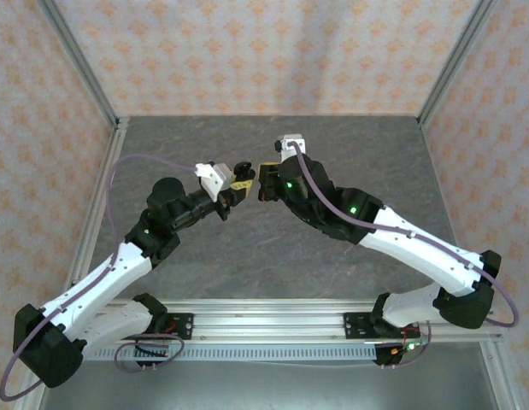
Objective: Insert wireless bluetooth earbuds into charging case
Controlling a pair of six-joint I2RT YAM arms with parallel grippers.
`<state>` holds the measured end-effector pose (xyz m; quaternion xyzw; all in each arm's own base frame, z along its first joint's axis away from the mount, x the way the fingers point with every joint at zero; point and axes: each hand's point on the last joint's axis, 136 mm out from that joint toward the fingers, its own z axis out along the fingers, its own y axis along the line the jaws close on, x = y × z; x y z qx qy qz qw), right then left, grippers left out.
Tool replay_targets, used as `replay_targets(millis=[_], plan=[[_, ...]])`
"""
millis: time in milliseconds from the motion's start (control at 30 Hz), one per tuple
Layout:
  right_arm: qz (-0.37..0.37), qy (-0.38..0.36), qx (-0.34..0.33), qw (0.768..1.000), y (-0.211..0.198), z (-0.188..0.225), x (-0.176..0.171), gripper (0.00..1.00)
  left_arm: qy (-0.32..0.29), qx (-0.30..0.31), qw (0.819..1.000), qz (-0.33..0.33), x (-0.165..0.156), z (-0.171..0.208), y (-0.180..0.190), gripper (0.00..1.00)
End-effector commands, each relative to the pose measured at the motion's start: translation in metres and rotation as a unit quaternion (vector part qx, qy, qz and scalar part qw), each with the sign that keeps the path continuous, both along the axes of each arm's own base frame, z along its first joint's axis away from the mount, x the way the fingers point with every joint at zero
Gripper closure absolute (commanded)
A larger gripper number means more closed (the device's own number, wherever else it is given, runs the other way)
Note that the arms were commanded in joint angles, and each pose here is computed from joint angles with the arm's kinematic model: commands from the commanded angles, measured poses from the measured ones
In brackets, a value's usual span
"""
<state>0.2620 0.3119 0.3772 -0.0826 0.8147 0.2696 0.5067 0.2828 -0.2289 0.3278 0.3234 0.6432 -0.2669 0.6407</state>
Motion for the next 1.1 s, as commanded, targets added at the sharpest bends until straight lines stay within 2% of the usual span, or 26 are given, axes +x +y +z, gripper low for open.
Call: replay_targets(millis=[0,200,433,1067], plan=[[0.032,-0.036,0.048,0.998,0.017,0.026,-0.005,0.98,-0.031,-0.028,0.999,0.006,0.001,0.029,0.0,1.0],[0.07,-0.051,0.062,0.994,0.03,0.031,-0.011,0.98,-0.03,-0.031,0.999,0.002,-0.001,0.031,0.0,1.0],[0.097,-0.069,0.039,0.992,0.04,0.023,-0.013,0.97,-0.03,-0.037,0.999,-0.009,-0.005,0.035,-0.003,1.0],[0.092,-0.098,-0.024,0.991,0.038,0.002,-0.005,0.97,-0.028,-0.046,0.998,-0.018,-0.01,0.042,-0.003,1.0]])
